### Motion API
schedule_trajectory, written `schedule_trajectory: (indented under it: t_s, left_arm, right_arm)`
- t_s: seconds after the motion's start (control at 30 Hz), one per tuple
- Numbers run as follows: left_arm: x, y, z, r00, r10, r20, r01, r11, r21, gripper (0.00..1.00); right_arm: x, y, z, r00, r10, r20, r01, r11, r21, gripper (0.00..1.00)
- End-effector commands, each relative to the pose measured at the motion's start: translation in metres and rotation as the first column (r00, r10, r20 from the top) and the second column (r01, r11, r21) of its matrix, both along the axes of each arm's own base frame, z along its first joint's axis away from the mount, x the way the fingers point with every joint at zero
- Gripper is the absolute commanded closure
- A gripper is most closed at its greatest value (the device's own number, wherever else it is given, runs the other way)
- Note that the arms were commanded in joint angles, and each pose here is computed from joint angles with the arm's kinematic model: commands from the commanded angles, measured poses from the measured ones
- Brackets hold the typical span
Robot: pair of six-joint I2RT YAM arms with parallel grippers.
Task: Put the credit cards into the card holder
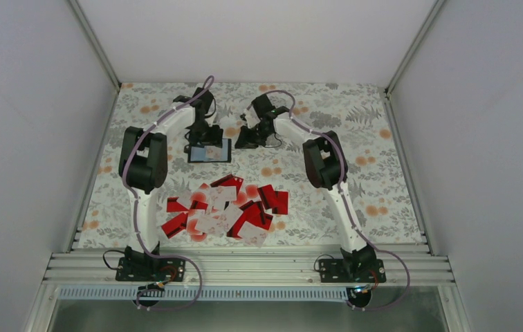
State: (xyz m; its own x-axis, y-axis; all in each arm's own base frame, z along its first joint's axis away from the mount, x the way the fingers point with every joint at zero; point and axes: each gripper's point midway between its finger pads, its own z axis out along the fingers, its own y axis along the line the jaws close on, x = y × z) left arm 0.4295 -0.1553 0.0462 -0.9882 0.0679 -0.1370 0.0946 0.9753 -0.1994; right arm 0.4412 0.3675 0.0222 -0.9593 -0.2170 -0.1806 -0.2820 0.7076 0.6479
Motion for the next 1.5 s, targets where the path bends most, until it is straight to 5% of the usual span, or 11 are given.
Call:
schedule_trajectory:
  t_s: [0.0,0.5,0.77,1.47]
  left_arm:
    - [0.003,-0.007,0.003,1.000,-0.010,0.014,0.010,1.000,-0.030,0.29]
    - [0.002,-0.019,-0.006,1.000,-0.008,-0.022,0.007,0.997,-0.072,0.30]
    - [0.017,-0.007,0.027,0.997,0.018,0.077,-0.016,1.000,-0.019,0.32]
    - [0.001,-0.012,-0.003,1.000,0.013,0.002,-0.013,0.999,-0.041,0.32]
  right_arm:
    - [-0.011,0.000,-0.029,0.999,0.010,-0.047,-0.013,0.998,-0.064,0.90]
    - [-0.013,0.006,-0.034,0.997,0.011,-0.071,-0.015,0.999,-0.051,0.91]
    - [-0.012,0.008,-0.036,0.997,0.004,-0.079,-0.008,0.999,-0.048,0.91]
    - [-0.016,0.005,-0.037,0.997,0.015,-0.082,-0.020,0.998,-0.058,0.93]
